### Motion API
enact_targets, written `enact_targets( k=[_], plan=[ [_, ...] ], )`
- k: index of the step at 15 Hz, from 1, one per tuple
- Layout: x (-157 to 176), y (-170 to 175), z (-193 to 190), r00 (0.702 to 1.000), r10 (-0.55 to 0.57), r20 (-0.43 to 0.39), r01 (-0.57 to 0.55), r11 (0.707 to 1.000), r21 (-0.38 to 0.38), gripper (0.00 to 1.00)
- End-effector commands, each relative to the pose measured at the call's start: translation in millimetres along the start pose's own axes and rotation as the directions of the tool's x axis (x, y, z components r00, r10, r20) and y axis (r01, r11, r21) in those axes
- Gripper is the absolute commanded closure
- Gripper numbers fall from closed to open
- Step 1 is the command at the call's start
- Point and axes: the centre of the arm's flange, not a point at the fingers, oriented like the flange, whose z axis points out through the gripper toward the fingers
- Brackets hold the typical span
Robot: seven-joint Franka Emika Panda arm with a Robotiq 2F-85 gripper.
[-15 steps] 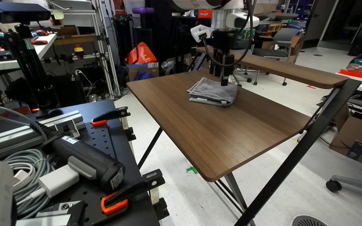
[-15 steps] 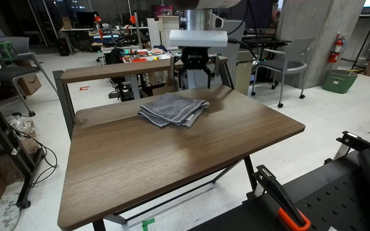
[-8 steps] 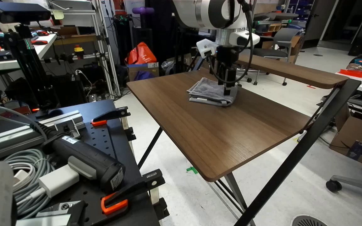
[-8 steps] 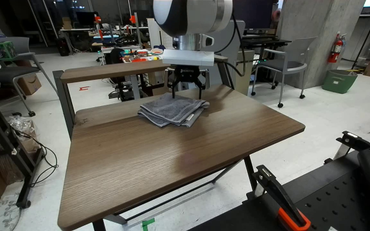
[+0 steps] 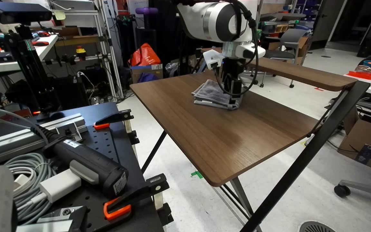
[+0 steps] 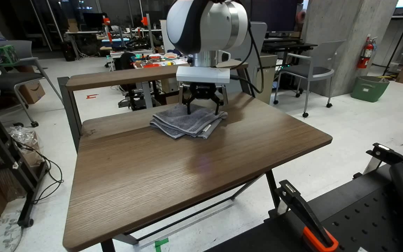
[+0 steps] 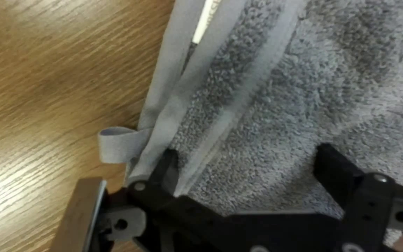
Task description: Move the grey towel slightly to the left
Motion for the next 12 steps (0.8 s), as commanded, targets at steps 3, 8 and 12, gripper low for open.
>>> enact_targets(
  k=[3,8,12],
  plan=[
    [-1.2,19.1,9.0,0.999,0.006,0.037,-0.004,0.999,-0.044,0.00],
    [-4.7,63.5,11.5,0.998,0.036,0.059,-0.032,0.997,-0.073,0.00],
    [-12.6,111.6,11.8,0.994,0.061,0.096,-0.051,0.993,-0.107,0.00]
  ],
)
